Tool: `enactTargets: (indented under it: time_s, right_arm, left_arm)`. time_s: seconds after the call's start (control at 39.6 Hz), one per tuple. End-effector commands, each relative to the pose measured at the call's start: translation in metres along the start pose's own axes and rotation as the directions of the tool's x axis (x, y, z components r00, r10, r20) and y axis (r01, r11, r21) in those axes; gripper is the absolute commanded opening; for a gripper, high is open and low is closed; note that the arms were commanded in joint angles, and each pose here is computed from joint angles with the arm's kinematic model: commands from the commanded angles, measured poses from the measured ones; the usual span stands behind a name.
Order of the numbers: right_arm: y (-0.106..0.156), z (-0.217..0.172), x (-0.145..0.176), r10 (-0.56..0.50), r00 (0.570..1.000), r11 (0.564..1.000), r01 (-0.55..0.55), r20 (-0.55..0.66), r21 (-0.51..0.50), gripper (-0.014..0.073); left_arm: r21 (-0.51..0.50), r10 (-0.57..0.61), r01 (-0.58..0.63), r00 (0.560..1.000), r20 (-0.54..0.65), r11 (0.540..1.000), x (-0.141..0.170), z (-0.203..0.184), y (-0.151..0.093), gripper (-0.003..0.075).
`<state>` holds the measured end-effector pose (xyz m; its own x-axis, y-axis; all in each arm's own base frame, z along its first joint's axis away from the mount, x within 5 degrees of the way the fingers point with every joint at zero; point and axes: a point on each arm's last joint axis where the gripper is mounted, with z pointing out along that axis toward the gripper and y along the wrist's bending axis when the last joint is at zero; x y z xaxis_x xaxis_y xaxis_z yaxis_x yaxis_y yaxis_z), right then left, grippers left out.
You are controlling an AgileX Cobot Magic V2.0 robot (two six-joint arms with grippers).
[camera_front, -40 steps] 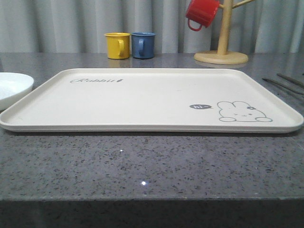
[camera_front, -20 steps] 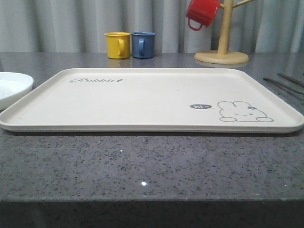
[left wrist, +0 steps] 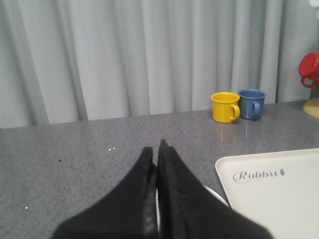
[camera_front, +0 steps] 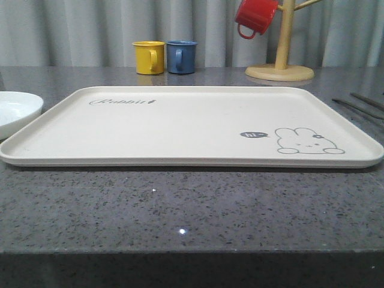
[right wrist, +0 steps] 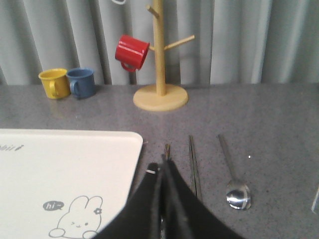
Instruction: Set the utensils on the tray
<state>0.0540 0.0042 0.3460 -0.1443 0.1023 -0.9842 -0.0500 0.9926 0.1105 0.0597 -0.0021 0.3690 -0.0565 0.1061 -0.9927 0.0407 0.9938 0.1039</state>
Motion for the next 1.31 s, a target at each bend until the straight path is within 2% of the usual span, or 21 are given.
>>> enactTargets:
  time_s: [0.0,0.13,0.4,0.45,0.5,0.58,0.68,0.73,0.78,0.86,0.98,1.09,1.29]
  right_arm:
    - [0.001,0.012,-0.015,-0.006,1.0,1.0,0.006,-0.006,0.009,-0.0068]
    - [0.0,0.029,-0.01,-0.004,0.995,1.0,0.005,-0.097,0.018,-0.0068]
    - [-0.001,0.05,-0.002,0.001,0.98,1.0,0.005,-0.2,0.028,-0.0066]
    - [-0.002,0.052,-0.001,0.001,0.978,1.0,0.005,-0.21,0.029,-0.0053]
    - [-0.002,0.054,0.0,0.001,0.976,1.0,0.006,-0.218,0.031,-0.0002]
    - [-0.002,0.056,0.0,-0.001,0.974,0.999,0.008,-0.228,0.032,0.0115]
    - [-0.002,0.058,0.001,-0.007,0.972,0.999,0.016,-0.233,0.035,0.034]
    - [-0.002,0.058,0.001,-0.007,0.972,0.999,0.016,-0.234,0.035,0.0413]
    - [-0.002,0.058,0.001,-0.007,0.972,0.999,0.016,-0.235,0.035,0.0452]
    - [-0.002,0.058,0.001,-0.007,0.972,0.999,0.016,-0.234,0.035,0.0456]
    - [-0.002,0.058,0.001,-0.007,0.972,0.999,0.016,-0.234,0.035,0.0454]
    - [-0.002,0.058,0.001,-0.007,0.972,0.999,0.016,-0.234,0.035,0.0454]
    - [-0.002,0.058,0.001,-0.007,0.972,0.999,0.016,-0.234,0.035,0.0454]
  left_arm:
    - [0.008,-0.013,0.013,1.0,0.024,1.0,-0.014,0.011,0.001,-0.0018]
    - [0.014,-0.012,0.013,0.999,-0.041,1.0,-0.009,0.023,0.0,-0.0018]
    - [0.022,-0.011,0.014,0.991,-0.135,1.0,0.003,0.043,-0.001,-0.0018]
    - [0.024,-0.011,0.014,0.989,-0.151,1.0,0.006,0.046,-0.002,-0.0018]
    - [0.025,-0.01,0.015,0.985,-0.17,1.0,0.01,0.048,-0.002,-0.0011]
    - [0.029,-0.009,0.016,0.978,-0.207,0.999,0.013,0.052,-0.002,0.0073]
    - [0.032,-0.008,0.016,0.971,-0.24,0.999,0.016,0.057,-0.003,0.029]
    - [0.033,-0.008,0.017,0.968,-0.251,0.999,0.018,0.059,-0.003,0.0407]
    - [0.034,-0.007,0.017,0.965,-0.264,0.999,0.019,0.061,-0.003,0.0475]
    - [0.038,-0.006,0.018,0.955,-0.298,0.999,0.018,0.065,-0.003,0.0507]
    - [0.045,0.016,0.003,0.908,-0.419,0.999,0.016,0.075,-0.002,0.0503]
    - [0.056,0.033,-0.003,0.838,-0.545,0.998,0.018,0.09,-0.001,0.0503]
    - [0.052,0.033,0.002,0.746,-0.665,0.999,0.023,0.128,0.002,0.0503]
